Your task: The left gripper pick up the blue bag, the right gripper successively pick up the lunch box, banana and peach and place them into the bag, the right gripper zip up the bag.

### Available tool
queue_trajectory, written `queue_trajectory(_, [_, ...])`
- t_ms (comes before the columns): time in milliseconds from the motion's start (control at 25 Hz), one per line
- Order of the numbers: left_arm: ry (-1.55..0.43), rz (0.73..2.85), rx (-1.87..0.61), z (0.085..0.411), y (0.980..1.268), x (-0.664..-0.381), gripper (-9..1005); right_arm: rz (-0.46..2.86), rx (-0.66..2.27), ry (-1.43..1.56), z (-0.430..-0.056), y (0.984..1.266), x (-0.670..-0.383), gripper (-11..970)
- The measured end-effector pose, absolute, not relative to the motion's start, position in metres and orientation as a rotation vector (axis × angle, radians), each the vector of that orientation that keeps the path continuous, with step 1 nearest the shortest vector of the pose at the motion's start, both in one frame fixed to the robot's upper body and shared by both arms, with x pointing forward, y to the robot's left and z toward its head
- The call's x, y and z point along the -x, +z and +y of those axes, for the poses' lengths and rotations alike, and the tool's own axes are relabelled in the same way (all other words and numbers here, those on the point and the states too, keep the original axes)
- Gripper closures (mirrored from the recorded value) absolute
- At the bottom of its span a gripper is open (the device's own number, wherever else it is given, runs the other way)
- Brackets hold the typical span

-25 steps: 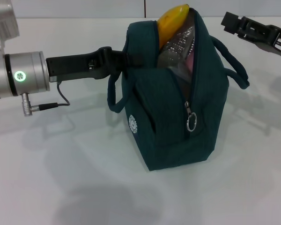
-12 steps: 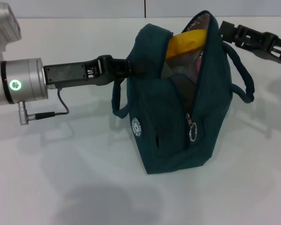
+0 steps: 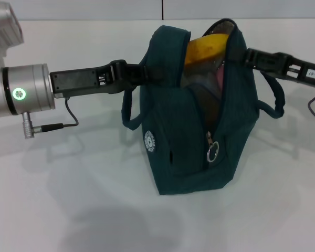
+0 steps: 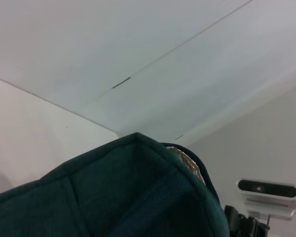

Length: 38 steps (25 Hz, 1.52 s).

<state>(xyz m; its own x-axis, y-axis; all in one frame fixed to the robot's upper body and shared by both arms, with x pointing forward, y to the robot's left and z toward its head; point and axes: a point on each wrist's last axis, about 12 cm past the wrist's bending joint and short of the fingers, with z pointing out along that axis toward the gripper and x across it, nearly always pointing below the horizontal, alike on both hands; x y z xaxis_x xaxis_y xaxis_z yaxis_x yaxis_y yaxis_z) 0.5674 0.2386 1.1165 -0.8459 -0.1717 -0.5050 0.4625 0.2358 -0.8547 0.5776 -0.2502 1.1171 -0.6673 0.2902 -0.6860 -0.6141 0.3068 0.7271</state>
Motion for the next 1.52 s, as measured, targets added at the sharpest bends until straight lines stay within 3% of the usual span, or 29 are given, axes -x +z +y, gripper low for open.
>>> queue_trajectory(80, [-1.654, 2.011, -0.267, 0.238, 1.116, -0.567, 960, 1.800, 0.318, 1.454, -0.249, 1.116, -0.577, 259])
queue_trajectory(280, [-1.652, 2.011, -0.265, 0.239, 1.116, -0.567, 960, 1.785, 0.354, 1.449, -0.247, 1.116, -0.576, 445])
queue_trajectory(400, [-1.652, 2.012, -0.264, 0.239, 1.116, -0.567, 959, 1.760, 0.379, 1.457, -0.246, 1.118, -0.573, 628])
queue_trajectory(600, [-1.650, 2.006, -0.273, 0.238, 1.116, -0.567, 959, 1.716, 0.432, 1.462, -0.243, 1.122, -0.572, 804])
queue_trajectory(1240, [-1.641, 1.989, -0.244, 0.242, 1.113, -0.564, 958, 1.686, 0.497, 1.452, -0.237, 1.130, -0.574, 930])
queue_trajectory(1520, [-1.642, 1.999, -0.243, 0.241, 1.112, -0.564, 958, 1.706, 0.499, 1.454, -0.235, 1.127, -0.574, 930])
